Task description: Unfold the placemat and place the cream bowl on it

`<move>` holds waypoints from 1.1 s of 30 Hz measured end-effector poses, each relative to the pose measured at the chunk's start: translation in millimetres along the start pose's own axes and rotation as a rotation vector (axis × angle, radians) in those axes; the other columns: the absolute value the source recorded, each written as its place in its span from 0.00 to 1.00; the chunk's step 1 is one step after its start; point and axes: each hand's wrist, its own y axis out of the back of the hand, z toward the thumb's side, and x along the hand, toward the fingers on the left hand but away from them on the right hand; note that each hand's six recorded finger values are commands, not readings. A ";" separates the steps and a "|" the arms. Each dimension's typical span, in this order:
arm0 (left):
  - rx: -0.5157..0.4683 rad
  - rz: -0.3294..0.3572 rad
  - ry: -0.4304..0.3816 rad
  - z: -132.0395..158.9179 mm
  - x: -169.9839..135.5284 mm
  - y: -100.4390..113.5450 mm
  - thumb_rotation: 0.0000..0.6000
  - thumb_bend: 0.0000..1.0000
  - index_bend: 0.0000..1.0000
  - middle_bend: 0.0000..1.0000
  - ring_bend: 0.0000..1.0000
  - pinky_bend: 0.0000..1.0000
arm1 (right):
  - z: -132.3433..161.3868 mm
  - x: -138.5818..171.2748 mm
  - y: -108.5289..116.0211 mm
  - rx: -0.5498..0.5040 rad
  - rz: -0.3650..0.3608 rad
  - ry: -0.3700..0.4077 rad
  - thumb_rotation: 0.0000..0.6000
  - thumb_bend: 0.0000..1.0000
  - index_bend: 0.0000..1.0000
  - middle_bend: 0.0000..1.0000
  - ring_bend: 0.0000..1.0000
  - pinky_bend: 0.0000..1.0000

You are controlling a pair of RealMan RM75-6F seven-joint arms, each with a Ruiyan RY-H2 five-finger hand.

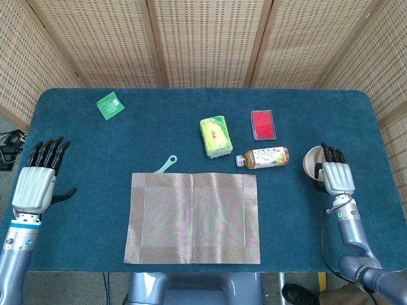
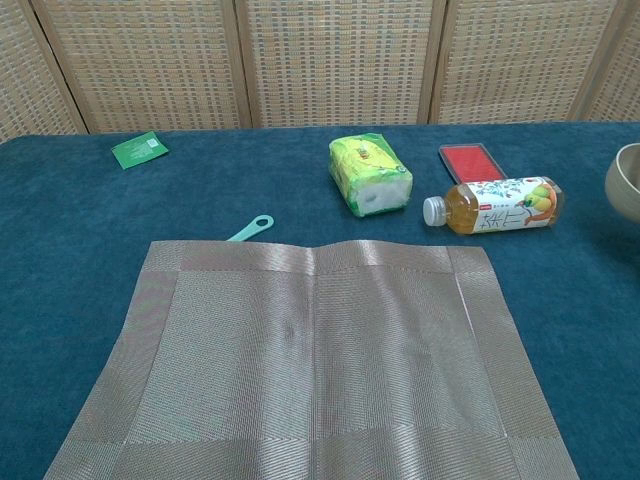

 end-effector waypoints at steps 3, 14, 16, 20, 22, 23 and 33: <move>-0.002 -0.002 -0.003 0.3 -0.2 -0.2 1.00 0.00 0.00 0.00 0.00 0.00 | 13.5 7.7 10.4 -0.008 -0.013 0.060 1.00 0.62 0.73 0.00 0.00 0.00; -0.014 -0.015 -0.014 1.7 -1.2 -0.9 1.00 0.00 0.00 0.00 0.00 0.00 | 134.9 66.7 65.2 0.154 -0.024 0.575 1.00 0.62 0.73 0.00 0.00 0.00; -0.016 -0.022 -0.015 1.7 -1.3 -1.8 1.00 0.00 0.00 0.00 0.00 0.00 | 155.5 72.2 68.3 0.201 -0.019 0.653 1.00 0.62 0.73 0.00 0.00 0.00; -0.025 -0.038 -0.015 1.3 -0.5 -3.1 1.00 0.00 0.00 0.00 0.00 0.00 | 190.5 77.4 68.0 0.275 0.005 0.766 1.00 0.62 0.73 0.00 0.00 0.00; -0.026 -0.038 -0.016 1.5 -0.5 -2.9 1.00 0.00 0.00 0.00 0.00 0.00 | 208.5 79.0 65.8 0.318 0.023 0.821 1.00 0.62 0.72 0.00 0.00 0.00; -0.026 -0.039 -0.018 1.8 -0.6 -3.0 1.00 0.00 0.00 0.00 0.00 0.00 | 216.1 79.5 64.5 0.336 0.031 0.843 1.00 0.62 0.72 0.00 0.00 0.00; -0.027 -0.048 -0.006 -1.6 1.8 -4.9 1.00 0.00 0.00 0.00 0.00 0.00 | 300.9 88.4 32.3 0.449 0.122 1.044 1.00 0.62 0.72 0.00 0.00 0.00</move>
